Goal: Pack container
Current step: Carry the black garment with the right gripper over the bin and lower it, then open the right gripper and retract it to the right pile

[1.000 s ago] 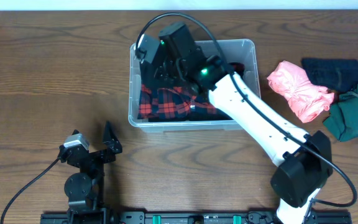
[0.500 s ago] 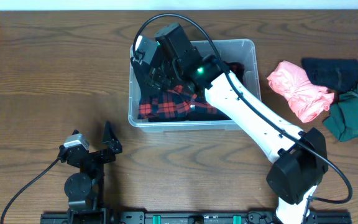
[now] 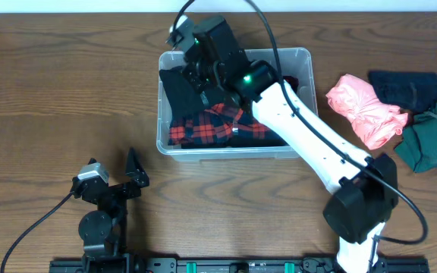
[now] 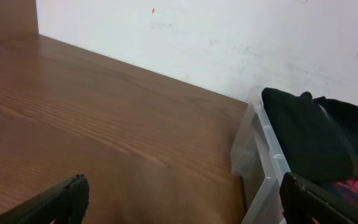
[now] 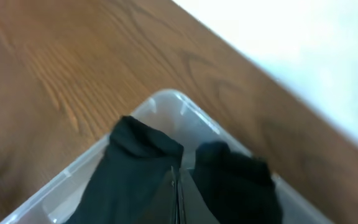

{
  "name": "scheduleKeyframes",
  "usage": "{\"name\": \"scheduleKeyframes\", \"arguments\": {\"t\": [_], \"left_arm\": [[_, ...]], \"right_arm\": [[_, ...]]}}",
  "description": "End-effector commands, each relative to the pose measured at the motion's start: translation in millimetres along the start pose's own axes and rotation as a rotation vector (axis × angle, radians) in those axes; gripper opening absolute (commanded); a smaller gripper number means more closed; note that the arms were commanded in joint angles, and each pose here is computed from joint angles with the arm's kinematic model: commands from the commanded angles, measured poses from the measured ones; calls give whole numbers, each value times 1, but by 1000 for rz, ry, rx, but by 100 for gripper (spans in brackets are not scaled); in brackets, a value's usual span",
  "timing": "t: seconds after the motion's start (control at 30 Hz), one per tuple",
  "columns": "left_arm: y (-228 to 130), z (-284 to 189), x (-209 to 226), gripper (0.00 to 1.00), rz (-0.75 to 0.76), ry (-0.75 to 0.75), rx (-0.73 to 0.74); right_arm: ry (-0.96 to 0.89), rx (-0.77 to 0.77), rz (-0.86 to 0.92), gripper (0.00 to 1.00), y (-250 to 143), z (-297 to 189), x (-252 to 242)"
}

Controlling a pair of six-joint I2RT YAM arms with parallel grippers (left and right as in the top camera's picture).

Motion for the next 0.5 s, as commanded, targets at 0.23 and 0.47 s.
{"name": "scheduleKeyframes", "arguments": {"t": [0.23, 0.47], "left_arm": [[-12, 1, 6, 98, 6, 30, 44], [-12, 1, 6, 98, 6, 30, 44]], "right_arm": [[17, 187, 278, 1, -56, 72, 11], [23, 310, 317, 1, -97, 109, 20]]}}
Point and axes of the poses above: each gripper's point midway between its finger pads, its own z axis out along the fingers, its own x axis along the line the jaws close on, y = z × x, the point moved 9 cm from there along -z, back along the fingers, and after that the axes turned 10 degrees about -z, right-handed, at the moved point
